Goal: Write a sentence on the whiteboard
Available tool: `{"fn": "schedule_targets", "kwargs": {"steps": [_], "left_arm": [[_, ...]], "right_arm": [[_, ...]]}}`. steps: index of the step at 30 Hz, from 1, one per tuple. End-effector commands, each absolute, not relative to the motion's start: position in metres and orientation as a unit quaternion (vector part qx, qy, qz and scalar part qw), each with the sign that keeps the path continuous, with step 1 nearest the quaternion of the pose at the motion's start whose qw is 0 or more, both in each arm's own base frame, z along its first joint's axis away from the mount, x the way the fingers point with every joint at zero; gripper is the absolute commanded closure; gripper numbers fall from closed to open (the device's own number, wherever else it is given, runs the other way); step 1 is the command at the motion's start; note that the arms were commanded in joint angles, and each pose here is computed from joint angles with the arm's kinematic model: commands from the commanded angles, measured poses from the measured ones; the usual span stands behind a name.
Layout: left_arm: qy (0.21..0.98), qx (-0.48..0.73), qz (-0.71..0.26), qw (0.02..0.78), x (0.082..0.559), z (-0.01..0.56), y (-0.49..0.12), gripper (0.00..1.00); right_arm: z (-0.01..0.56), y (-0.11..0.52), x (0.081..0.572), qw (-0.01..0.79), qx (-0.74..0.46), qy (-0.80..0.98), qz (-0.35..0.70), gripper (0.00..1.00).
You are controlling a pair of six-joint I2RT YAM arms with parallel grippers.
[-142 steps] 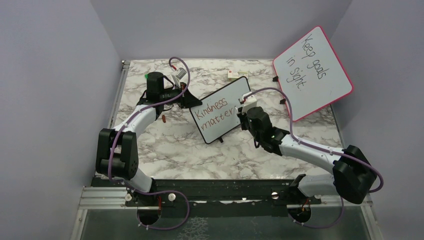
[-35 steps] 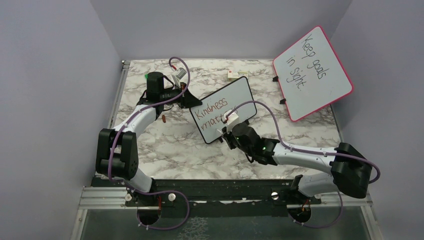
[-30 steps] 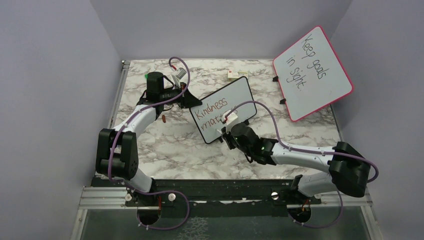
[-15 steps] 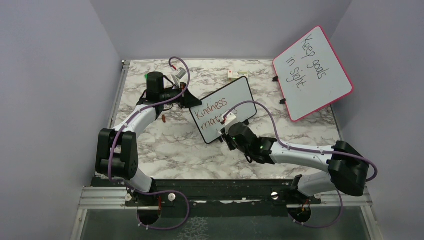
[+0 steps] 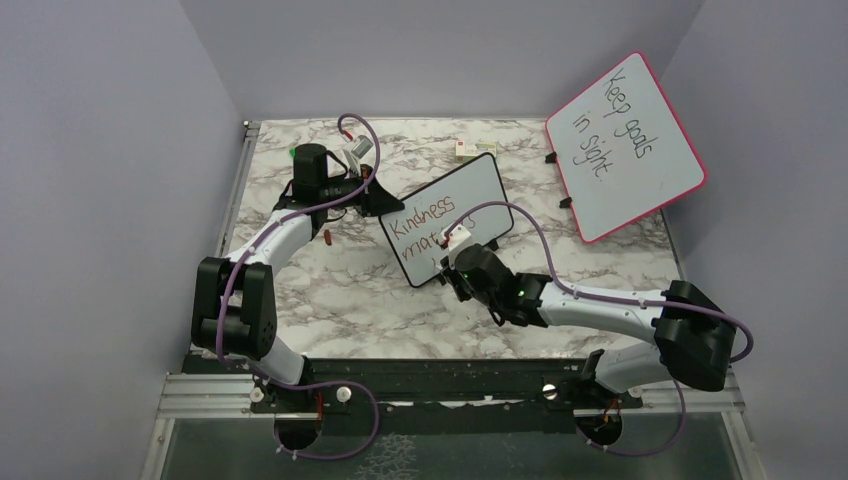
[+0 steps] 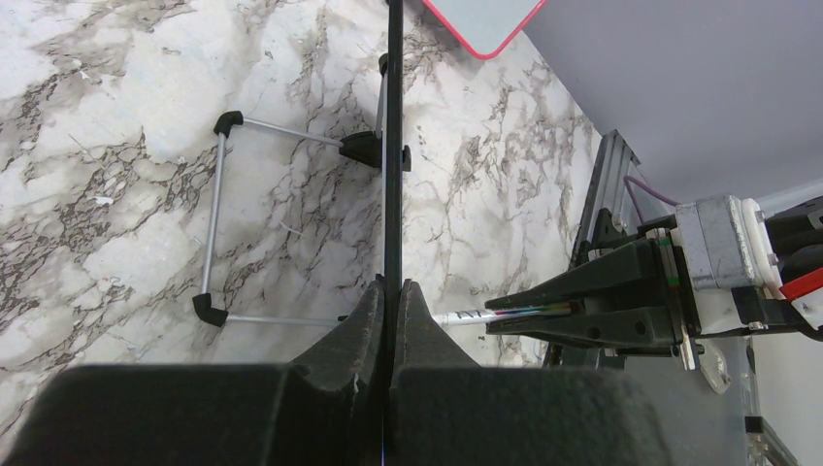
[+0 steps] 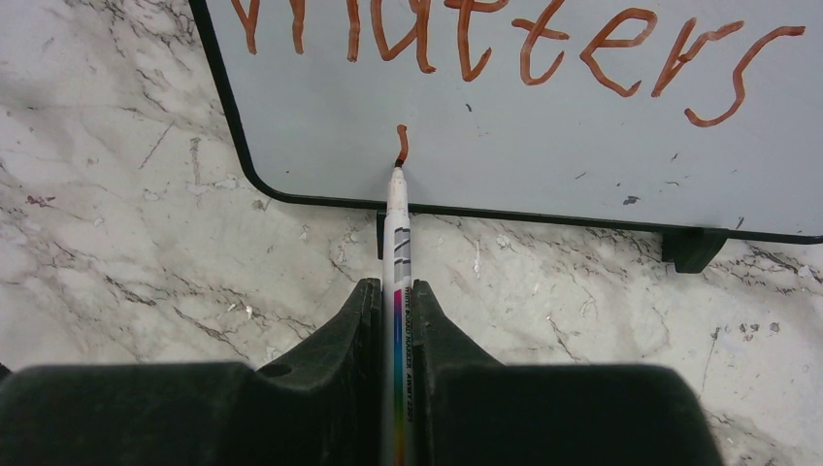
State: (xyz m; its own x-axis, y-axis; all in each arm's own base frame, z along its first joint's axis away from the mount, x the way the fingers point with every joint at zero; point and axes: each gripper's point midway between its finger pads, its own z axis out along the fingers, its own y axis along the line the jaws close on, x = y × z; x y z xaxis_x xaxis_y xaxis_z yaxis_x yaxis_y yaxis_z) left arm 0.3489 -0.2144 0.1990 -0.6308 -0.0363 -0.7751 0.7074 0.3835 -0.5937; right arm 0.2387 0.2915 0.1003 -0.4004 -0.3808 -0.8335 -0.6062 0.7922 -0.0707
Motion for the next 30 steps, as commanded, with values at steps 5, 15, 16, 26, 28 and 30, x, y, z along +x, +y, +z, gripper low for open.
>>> {"fn": "schedule_targets", "kwargs": {"steps": [5,15,16,26,28,30], "left_arm": [[0.763,0.212,-0.5,0.35,0.344,0.19,-0.211,1.0],[0.763,0.213,-0.501,0.349,0.344,0.19,-0.212,1.0],[0.763,0.213,-0.501,0.349,0.344,0.19,-0.212,1.0],[0.763,0.213,-0.502,0.348,0.344,0.189,-0.212,1.0],[0.762,0.214,-0.502,0.348,0.344,0.19,-0.212,1.0],[0.762,0.214,-0.501,0.349,0.344,0.19,-0.212,1.0]], "right_arm": [[0.107,0.297,0.242,0.466,-0.294,0.825,0.125,0.99],[0.132,0.299,0.257,0.513,-0.267,0.807,0.123,0.99],[0.134,0.299,0.257,0.515,-0.265,0.806,0.123,0.99],[0.142,0.296,0.262,0.533,-0.251,0.8,0.119,0.99],[0.143,0.294,0.263,0.536,-0.246,0.799,0.115,0.99],[0.143,0.292,0.264,0.536,-0.243,0.8,0.111,0.99]]}}
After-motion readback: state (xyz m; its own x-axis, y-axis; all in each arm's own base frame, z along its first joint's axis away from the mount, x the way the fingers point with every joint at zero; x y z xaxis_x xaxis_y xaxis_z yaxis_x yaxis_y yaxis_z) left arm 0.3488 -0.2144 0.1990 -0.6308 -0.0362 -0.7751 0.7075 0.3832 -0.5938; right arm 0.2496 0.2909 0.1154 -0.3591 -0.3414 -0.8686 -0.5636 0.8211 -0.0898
